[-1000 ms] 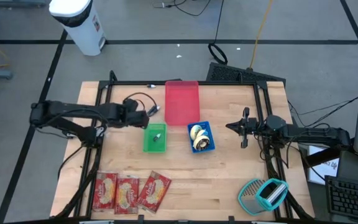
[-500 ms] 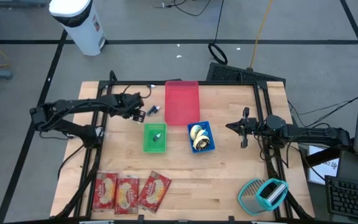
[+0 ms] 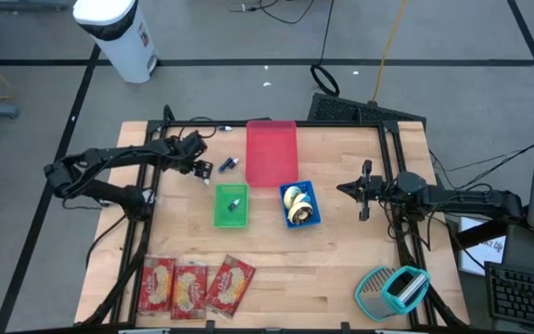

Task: Pick & Place Food Item
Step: Put the brown food coloring bottle into the green bin

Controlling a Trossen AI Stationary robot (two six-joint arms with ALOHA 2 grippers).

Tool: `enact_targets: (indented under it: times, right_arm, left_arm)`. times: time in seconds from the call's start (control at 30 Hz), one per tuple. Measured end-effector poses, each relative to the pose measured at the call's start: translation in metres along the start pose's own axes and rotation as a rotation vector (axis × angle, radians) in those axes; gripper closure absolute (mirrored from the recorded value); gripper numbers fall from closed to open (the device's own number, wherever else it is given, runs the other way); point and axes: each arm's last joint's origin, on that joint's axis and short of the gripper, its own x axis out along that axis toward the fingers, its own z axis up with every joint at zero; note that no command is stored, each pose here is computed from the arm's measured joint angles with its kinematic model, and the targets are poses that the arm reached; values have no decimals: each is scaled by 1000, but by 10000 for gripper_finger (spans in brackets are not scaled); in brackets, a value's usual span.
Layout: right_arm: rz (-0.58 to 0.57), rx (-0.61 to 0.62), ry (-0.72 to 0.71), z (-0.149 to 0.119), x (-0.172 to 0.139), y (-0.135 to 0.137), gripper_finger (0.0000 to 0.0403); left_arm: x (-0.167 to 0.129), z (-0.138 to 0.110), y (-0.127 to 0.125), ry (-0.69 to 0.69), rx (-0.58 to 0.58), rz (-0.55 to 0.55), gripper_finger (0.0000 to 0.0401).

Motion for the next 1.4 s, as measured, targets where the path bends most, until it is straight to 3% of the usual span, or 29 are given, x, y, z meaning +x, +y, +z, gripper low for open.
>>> enact_targets:
  times: [1.4]
  right_arm:
    - [0,0,0,0,0,0,398]
  left_arm:
    - [20,-17,10,15,70,-32,161]
